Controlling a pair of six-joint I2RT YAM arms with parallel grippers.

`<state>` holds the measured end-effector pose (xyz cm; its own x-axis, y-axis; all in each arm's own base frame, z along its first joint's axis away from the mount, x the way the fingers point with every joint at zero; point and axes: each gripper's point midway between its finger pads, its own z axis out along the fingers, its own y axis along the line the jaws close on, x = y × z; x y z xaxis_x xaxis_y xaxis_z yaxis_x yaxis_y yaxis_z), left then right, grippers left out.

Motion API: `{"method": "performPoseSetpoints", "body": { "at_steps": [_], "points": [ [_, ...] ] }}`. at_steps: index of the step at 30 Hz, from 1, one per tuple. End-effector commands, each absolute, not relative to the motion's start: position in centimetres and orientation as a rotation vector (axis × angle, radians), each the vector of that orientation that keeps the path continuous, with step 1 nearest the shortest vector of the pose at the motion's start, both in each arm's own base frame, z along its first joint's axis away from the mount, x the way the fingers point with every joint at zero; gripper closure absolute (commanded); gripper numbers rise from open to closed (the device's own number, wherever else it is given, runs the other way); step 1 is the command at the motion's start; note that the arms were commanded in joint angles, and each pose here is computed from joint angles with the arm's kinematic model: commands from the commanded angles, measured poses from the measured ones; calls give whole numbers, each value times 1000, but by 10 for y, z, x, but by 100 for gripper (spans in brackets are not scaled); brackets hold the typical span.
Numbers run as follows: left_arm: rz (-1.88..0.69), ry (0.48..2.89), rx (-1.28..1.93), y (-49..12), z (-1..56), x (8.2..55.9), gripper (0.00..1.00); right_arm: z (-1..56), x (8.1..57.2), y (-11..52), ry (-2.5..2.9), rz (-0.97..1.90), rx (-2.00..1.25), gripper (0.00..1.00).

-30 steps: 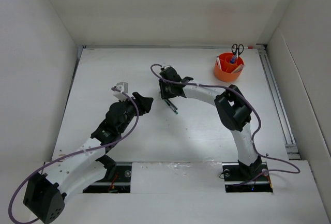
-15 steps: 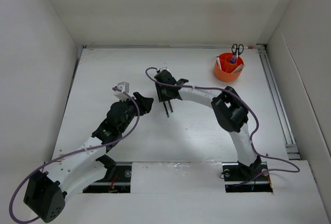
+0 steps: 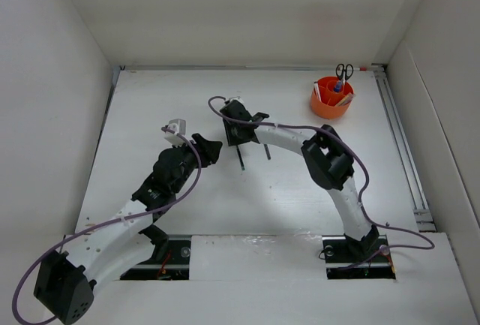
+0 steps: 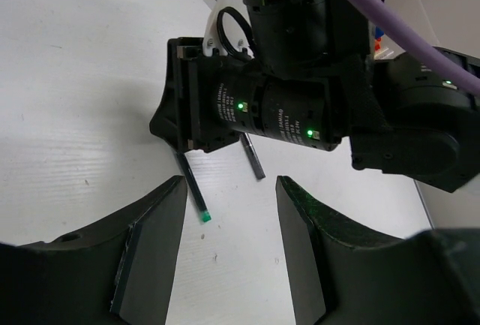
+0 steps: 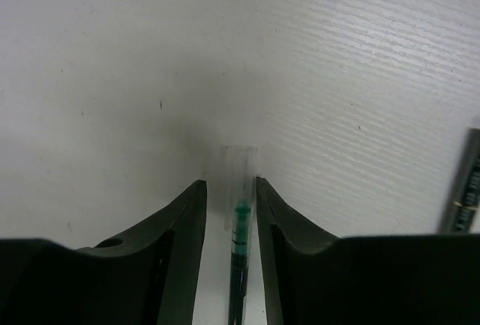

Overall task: Sort the stationery into containers
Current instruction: Pick up the pen from the center of the board, then place the pen in the storage box.

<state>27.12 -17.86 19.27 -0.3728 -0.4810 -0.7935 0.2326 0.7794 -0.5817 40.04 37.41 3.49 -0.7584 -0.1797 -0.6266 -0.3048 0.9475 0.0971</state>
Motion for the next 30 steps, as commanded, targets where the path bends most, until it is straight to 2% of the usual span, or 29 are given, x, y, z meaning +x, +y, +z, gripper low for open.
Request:
{"method": "performPoseSetpoints", "body": {
  "at_steps": [1,8,9,10,14,17,18,21,22,24,25,30],
  "points": [
    [-788,1725,-198,-178,217,274,53,44,411,388,2422,291,-330,61],
    [-771,1725,-197,-174,217,272,53,35,420,387,2433,267,-318,74],
    [-771,1725,-197,-174,217,272,53,34,421,383,2446,265,-312,79],
    [-776,1715,-198,-173,221,271,53,32,420,381,2454,258,-315,99],
    [-770,1727,-197,-174,214,272,53,65,435,370,2397,368,-216,100],
    [-791,1723,-183,-178,218,272,53,117,467,333,2313,496,-30,100],
    [-795,1714,-183,-179,220,273,53,139,491,309,2246,553,53,100],
    [-789,1726,-182,-179,216,274,53,185,514,249,2117,598,280,100],
    [-798,1728,-174,-181,216,273,53,191,530,204,2065,555,399,100],
    [-807,1727,-167,-182,215,272,53,223,538,153,1941,560,569,100],
    [-807,1727,-167,-182,215,272,53,238,550,103,1834,506,681,100],
    [-803,1736,-167,-183,209,272,53,257,541,-25,1549,352,1016,100]
  ]
}}
